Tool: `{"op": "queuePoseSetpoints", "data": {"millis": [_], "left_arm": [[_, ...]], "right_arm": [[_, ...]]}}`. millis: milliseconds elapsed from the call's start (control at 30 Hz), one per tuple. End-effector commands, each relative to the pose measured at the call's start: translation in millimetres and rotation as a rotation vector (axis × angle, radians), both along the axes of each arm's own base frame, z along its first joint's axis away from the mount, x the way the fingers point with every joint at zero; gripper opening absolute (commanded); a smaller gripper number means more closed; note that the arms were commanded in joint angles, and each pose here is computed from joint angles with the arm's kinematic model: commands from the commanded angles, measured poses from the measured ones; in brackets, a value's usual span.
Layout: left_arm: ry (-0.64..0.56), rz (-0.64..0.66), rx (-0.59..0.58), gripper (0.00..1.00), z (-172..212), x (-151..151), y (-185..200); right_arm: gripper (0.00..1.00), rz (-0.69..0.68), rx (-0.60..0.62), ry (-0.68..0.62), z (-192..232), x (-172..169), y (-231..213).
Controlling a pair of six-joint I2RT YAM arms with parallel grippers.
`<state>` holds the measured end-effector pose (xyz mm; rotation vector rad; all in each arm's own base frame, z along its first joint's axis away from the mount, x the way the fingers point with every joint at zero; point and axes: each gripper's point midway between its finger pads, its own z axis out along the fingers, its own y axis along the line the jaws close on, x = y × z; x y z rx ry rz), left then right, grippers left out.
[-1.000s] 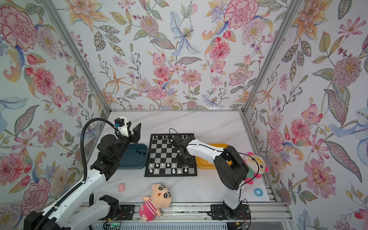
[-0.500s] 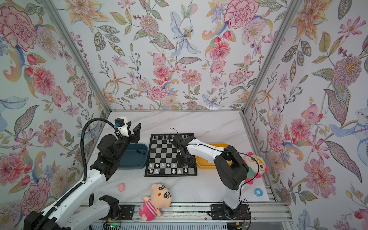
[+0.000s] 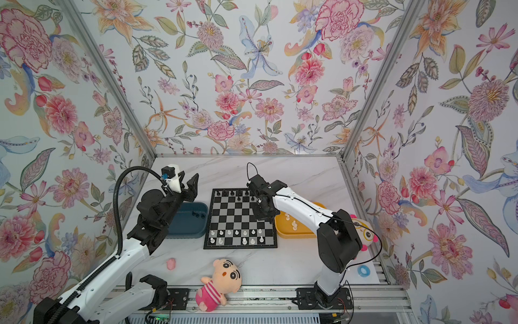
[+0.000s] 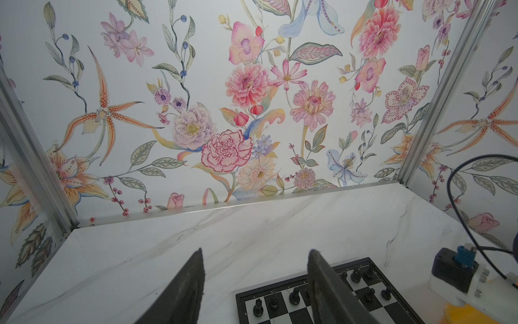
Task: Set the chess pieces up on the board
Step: 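Raise the open right gripper and move it back over the yellow tray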
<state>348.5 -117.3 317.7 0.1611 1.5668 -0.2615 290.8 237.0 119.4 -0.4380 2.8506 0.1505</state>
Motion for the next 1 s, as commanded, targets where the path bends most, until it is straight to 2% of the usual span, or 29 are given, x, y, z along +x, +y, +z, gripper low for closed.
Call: {"op": "queuePoseSetpoints", "data": {"millis": [0,200,500,967], "left_arm": [[0.013,-0.002,-0.007,0.60,-3.7,-0.9,1.7],[0.020,-0.007,-0.006,0.60,-4.1,2.6,-0.6],[0.038,-0.013,-0.016,0.60,-7.7,11.1,-4.9],[0.059,-0.020,-0.020,0.59,-8.8,21.8,-10.4]], "right_arm": [[0.25,-0.005,-0.009,-0.030,18.9,1.2,-13.2],[0.23,-0.077,-0.039,-0.044,19.9,12.1,-53.6],[0.21,-0.161,-0.100,-0.023,-0.8,32.5,-110.7],[0.21,-0.172,-0.039,0.040,-49.0,55.2,-113.2]]}}
